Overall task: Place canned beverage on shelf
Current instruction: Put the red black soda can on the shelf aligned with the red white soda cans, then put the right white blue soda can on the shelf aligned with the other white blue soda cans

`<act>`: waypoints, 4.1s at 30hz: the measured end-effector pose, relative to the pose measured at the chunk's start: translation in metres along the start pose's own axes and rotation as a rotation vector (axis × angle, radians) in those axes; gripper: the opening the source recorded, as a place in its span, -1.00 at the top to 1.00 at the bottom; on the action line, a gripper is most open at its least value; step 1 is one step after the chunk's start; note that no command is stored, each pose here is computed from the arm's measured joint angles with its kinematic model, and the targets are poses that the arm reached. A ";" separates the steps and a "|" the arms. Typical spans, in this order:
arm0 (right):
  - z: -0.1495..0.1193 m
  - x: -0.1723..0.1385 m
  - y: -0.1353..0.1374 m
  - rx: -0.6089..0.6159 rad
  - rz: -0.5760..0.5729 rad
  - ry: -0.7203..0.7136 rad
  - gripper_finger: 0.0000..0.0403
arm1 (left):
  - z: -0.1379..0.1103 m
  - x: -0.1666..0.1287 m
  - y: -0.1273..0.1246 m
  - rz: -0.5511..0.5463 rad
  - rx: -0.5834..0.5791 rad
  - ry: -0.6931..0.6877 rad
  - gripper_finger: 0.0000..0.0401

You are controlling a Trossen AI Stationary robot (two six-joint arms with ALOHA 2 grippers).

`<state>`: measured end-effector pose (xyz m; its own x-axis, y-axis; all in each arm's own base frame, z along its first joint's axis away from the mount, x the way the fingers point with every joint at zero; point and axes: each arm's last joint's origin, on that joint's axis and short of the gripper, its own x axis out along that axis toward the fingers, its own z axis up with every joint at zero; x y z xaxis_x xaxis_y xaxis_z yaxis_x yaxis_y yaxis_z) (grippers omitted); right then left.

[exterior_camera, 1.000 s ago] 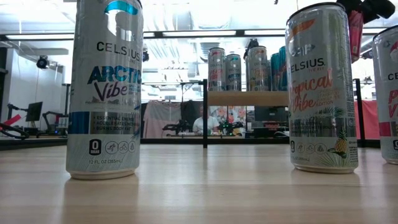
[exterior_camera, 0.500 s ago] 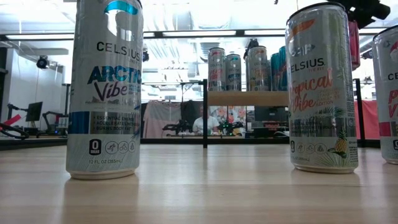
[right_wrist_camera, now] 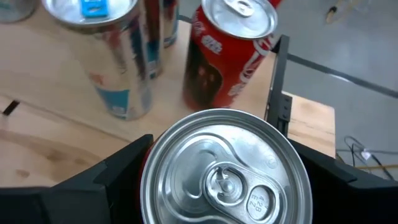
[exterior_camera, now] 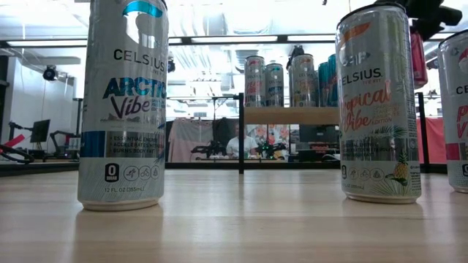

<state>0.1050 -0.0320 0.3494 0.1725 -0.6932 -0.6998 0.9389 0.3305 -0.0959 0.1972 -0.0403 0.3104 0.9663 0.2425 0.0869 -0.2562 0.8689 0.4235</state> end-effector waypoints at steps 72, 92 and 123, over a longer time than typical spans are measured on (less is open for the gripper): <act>0.016 0.070 0.014 0.260 -0.111 -0.147 -0.64 | 0.008 -0.017 0.024 0.213 0.129 0.038 -0.72; 0.018 0.068 0.013 0.266 -0.134 -0.184 -0.68 | 0.007 -0.017 0.025 0.247 0.124 0.062 -0.72; 0.043 0.038 0.007 0.334 -0.040 -0.211 -0.75 | 0.006 -0.017 0.025 0.254 0.126 0.071 -0.72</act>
<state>0.1304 -0.0834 0.3524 0.1582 -0.8292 -0.5360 0.9854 0.0980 0.1393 0.1748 -0.0256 0.3251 0.8661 0.4788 0.1434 -0.4801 0.7171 0.5052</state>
